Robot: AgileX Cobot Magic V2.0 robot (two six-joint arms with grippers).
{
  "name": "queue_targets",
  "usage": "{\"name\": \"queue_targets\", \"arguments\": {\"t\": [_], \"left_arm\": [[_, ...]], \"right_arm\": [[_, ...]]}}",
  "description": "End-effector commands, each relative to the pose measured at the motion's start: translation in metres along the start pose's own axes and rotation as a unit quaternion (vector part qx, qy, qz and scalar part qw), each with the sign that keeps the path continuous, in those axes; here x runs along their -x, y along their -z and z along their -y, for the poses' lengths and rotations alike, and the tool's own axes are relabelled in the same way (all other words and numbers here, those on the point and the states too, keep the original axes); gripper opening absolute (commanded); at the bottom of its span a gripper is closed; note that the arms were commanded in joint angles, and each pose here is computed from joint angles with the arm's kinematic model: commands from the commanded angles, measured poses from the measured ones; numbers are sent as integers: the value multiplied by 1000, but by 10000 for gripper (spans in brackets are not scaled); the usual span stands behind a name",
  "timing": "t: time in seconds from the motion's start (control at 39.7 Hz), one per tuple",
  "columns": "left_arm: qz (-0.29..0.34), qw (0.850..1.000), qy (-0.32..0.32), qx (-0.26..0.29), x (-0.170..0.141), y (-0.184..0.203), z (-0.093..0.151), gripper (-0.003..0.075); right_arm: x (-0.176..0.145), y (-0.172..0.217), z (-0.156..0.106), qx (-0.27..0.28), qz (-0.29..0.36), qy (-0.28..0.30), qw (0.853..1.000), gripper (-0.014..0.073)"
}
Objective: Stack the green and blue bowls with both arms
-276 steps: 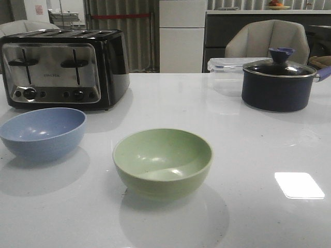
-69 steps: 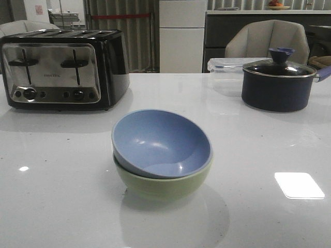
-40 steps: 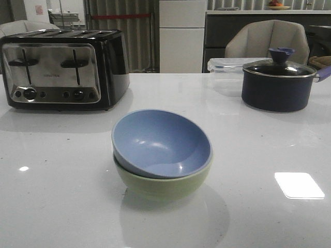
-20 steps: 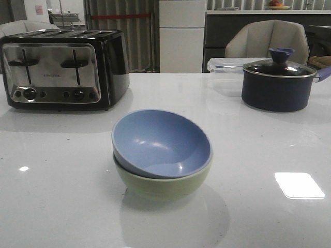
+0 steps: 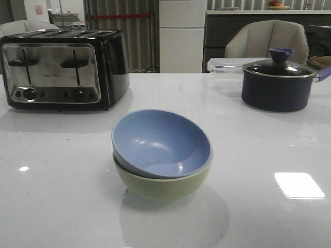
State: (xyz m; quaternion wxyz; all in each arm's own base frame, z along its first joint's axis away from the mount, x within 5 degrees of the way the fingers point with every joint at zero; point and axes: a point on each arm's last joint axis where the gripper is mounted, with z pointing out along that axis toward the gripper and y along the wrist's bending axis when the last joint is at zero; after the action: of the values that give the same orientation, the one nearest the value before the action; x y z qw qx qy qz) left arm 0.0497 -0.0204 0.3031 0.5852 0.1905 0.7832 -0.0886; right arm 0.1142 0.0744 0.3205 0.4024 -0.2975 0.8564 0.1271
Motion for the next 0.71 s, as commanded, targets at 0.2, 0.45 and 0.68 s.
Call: {"name": "queue_targets", "arguments": {"t": [0.2, 0.45, 0.68], "left_arm": [[157, 978, 37, 133, -41, -5, -8, 99], [182, 966, 53, 174, -73, -15, -10, 99], [200, 961, 66, 177, -87, -24, -11, 99]], "right_arm": [[12, 7, 1, -5, 48, 2, 999, 36], [12, 7, 1, -5, 48, 2, 999, 36], [12, 7, 1, -5, 49, 2, 999, 36]]}}
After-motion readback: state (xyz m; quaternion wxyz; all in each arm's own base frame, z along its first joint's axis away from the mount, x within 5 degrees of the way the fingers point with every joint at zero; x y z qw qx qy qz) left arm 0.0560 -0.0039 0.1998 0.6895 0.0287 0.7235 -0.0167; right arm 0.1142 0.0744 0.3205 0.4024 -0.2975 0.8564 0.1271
